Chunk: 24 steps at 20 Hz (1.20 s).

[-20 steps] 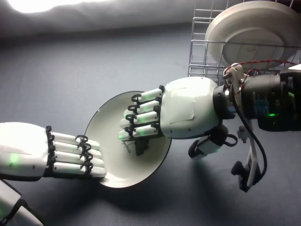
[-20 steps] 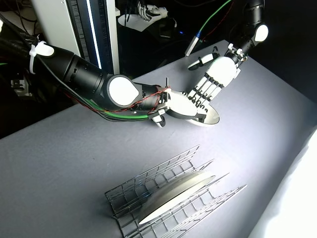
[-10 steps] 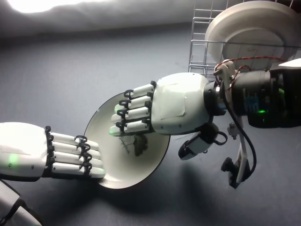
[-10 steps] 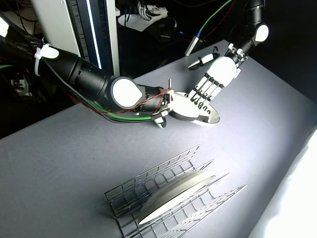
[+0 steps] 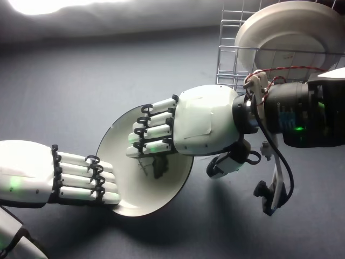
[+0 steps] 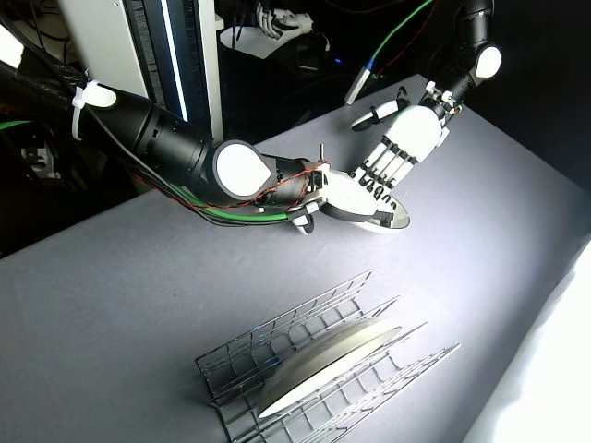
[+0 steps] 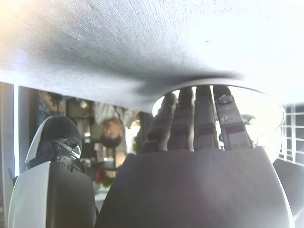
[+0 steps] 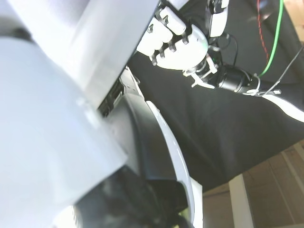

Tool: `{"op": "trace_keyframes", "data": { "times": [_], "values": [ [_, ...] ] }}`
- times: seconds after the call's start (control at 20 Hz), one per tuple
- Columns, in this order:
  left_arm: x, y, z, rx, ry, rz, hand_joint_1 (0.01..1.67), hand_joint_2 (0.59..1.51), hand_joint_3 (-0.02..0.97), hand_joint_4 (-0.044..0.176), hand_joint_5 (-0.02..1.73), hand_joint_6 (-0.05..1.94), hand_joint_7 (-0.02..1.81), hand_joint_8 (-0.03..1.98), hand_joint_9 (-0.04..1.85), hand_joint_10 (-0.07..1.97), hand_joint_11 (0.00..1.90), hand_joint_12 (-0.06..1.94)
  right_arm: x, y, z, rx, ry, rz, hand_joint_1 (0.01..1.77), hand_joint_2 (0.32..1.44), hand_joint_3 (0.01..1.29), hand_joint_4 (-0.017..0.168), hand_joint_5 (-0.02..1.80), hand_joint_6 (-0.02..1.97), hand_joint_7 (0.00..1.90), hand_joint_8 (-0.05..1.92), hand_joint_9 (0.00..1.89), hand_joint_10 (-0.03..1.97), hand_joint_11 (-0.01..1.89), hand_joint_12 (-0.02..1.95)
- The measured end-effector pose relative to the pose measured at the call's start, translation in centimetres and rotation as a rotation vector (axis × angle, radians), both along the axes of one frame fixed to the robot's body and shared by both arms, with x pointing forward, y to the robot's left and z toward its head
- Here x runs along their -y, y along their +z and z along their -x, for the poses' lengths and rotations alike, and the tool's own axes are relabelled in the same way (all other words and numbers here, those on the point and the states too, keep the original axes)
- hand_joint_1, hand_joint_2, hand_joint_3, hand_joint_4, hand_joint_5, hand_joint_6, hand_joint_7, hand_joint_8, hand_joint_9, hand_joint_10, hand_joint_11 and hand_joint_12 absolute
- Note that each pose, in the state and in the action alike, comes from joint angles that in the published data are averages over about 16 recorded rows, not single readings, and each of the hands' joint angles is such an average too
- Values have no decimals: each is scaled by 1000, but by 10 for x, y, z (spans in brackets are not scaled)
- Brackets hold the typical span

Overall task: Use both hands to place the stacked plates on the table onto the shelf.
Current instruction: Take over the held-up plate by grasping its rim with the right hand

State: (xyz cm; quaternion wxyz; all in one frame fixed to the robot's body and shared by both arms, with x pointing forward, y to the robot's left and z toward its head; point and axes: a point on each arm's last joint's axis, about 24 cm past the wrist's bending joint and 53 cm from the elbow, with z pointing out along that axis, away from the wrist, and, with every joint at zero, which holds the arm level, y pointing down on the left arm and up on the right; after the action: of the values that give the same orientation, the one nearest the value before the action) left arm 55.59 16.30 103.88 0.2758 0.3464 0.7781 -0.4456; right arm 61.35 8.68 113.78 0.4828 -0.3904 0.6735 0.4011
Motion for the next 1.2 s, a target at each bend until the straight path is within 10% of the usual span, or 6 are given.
{"op": "trace_keyframes", "data": {
  "times": [0.7, 1.2],
  "values": [
    [0, 0, 0, 0, 0, 2, 15, 1119, 9, -8, -5, -21, 20, -2, 16, -1, 12, -24, 0, 0, -1, 8, 1, 2, 1167, 908, 13, 4, 76, 3, 69, 2, 122, 26, 6, 822],
    [1, 4, -2, -3, 6, 15, 14, 1119, 9, -8, -5, -15, 20, -3, 16, 6, 12, -26, -2, 3, 3, 5, 16, -14, 1237, 925, 13, -4, 502, 30, 542, 9, 574, 230, 186, 1177]
  ]
}}
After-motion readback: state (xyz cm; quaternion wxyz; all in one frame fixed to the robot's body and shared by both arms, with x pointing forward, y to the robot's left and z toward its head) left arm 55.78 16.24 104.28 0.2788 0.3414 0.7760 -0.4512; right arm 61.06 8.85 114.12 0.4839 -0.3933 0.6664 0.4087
